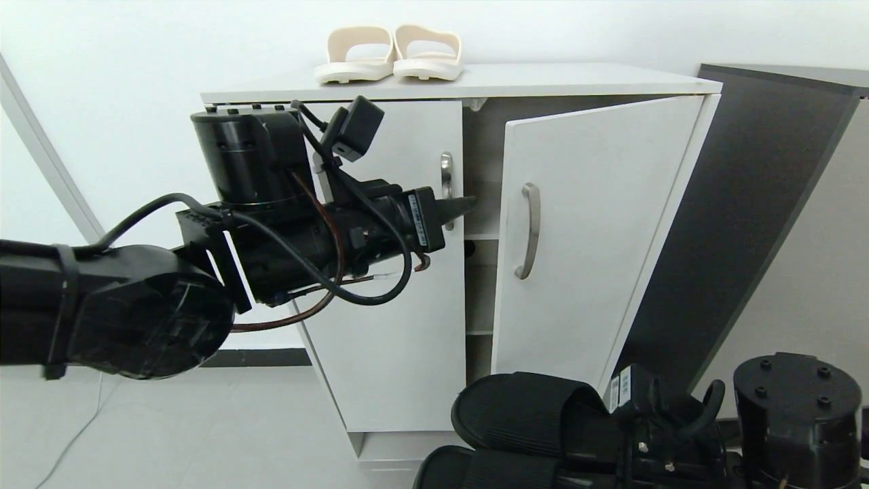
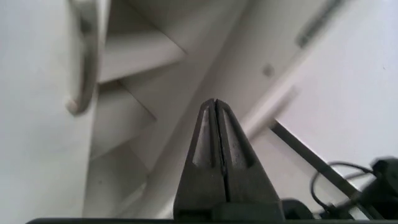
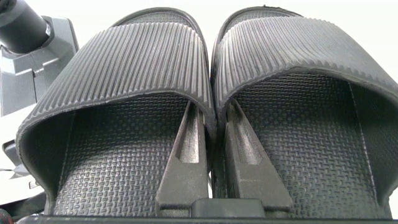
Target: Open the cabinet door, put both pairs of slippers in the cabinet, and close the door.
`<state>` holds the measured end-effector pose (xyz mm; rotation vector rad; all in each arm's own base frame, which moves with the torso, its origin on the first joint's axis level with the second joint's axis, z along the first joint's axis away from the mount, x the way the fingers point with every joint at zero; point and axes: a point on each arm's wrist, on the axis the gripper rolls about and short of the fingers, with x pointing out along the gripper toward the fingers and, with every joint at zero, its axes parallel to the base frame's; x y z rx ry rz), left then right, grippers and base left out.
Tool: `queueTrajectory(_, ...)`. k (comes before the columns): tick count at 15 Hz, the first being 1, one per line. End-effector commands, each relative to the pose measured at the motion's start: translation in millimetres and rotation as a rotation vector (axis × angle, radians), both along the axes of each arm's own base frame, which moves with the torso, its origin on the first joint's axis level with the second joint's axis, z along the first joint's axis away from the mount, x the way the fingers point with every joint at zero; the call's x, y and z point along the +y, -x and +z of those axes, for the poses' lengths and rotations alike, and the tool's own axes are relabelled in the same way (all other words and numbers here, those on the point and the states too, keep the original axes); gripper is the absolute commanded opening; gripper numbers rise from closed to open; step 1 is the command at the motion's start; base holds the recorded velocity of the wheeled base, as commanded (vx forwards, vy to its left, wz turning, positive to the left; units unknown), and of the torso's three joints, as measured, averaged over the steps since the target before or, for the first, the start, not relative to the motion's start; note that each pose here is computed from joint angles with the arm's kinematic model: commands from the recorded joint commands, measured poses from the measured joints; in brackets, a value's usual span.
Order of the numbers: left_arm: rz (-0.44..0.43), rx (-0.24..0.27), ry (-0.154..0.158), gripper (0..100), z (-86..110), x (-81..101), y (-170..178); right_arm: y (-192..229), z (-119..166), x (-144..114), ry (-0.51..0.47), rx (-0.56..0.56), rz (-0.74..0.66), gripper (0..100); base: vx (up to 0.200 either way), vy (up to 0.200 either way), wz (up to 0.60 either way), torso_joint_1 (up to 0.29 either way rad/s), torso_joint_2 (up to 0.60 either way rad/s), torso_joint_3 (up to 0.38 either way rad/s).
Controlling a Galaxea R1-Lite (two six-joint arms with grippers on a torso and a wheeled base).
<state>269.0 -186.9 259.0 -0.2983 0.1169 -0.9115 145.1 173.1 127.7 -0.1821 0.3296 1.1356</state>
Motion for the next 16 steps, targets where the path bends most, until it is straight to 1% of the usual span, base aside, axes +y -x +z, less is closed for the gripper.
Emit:
queueTrajectory(1,0.01,-0.003,0.007,0,-11.8,-10.6,-24.0,0.9,-2.4,0.1,0.009,0.007,0.004,0,0.0,0.0,0.0,0.0,0.0,0.0)
queueTrajectory(2,0.009,-0.004,0.019,0,-11.6,-14.5,-30.1,1.1,-2.7,-0.1,0.011,0.008,0.004,0,0.0,0.0,0.0,0.0,0.0,0.0)
queueTrajectory(5,-0.011,-0.011,0.025,0,-11.9,-27.1,-36.0,0.6,-5.8,0.5,0.021,0.017,0.004,0,0.0,0.0,0.0,0.0,0.0,0.0)
queueTrajectory(8,-0.006,-0.021,0.032,0,-8.1,-28.3,-35.9,0.4,-8.5,0.6,0.039,0.001,0.014,0,0.0,0.0,0.0,0.0,0.0,0.0)
queueTrajectory(11,-0.008,-0.023,0.034,0,-7.4,-28.4,-34.2,1.0,-9.5,0.5,0.043,0.002,0.016,0,-0.2,0.0,0.0,0.002,0.01,0.004)
queueTrajectory(12,-0.017,-0.023,0.034,0,-7.4,-31.2,-32.2,1.3,-9.5,0.8,0.043,0.003,0.019,0,-0.2,0.0,0.0,-0.007,0.0,-0.002)
queueTrajectory(14,-0.058,-0.033,0.033,0,-6.8,-43.5,-22.9,2.9,-9.5,1.5,0.043,0.003,0.027,0,-0.2,0.0,0.0,0.002,0.0,0.0)
queueTrajectory(16,-0.118,-0.04,0.038,0,-3.6,-58.4,-6.1,3.3,-9.8,1.5,0.044,0.003,0.028,0,-0.2,0.0,0.0,-0.005,0.0,0.002)
